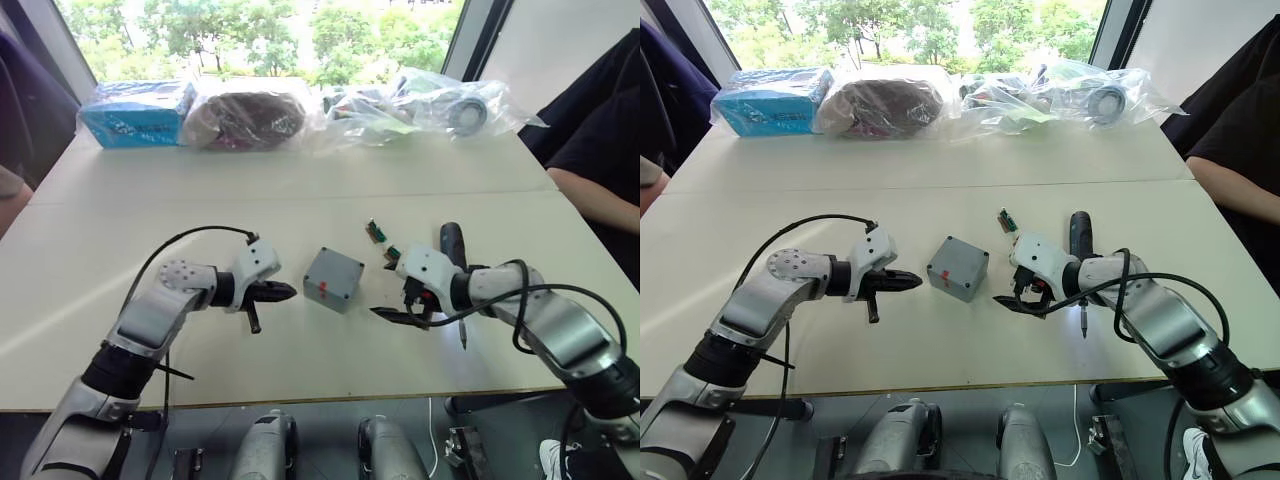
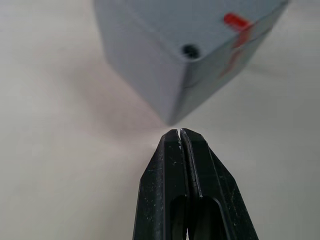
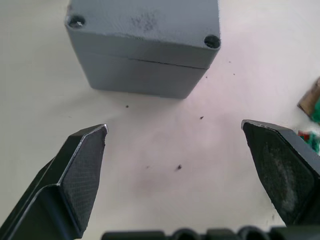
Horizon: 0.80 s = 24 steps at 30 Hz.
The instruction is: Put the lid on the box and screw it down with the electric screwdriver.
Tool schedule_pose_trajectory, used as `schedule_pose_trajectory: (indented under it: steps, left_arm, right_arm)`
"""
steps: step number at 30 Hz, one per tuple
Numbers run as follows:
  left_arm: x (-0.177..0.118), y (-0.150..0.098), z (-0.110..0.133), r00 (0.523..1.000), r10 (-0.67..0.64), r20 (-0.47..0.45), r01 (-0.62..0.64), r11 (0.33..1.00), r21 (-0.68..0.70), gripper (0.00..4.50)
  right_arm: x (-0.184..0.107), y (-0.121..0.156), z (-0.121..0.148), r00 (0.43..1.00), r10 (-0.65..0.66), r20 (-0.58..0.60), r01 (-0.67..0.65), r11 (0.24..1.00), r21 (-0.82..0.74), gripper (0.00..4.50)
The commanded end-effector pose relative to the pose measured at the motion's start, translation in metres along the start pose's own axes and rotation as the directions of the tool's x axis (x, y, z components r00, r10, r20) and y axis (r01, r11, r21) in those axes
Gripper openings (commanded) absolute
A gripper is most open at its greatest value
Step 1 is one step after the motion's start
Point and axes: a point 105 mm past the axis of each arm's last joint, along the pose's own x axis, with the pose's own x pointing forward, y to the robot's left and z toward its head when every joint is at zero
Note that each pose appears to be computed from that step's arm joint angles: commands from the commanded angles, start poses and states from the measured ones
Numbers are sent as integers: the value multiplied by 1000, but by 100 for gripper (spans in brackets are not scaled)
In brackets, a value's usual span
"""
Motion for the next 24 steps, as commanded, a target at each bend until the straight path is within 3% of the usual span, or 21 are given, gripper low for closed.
schedule_pose_trajectory:
  steps: [1, 10, 24]
  left_arm:
    - [3, -5, 10, 1000, -10, 24, 9, 1000, 22, 0]
    - [15, 8, 21, 995, 74, 66, -77, 996, 43, 0]
    - [17, 12, 27, 994, 64, 83, -68, 997, 48, 0]
  right_arm:
    - [9, -7, 13, 997, 46, 64, -40, 994, -101, 444]
    - [17, 21, 23, 964, 241, 110, -220, 959, -179, 444]
    - [8, 47, 26, 969, 208, 135, -202, 978, -58, 444]
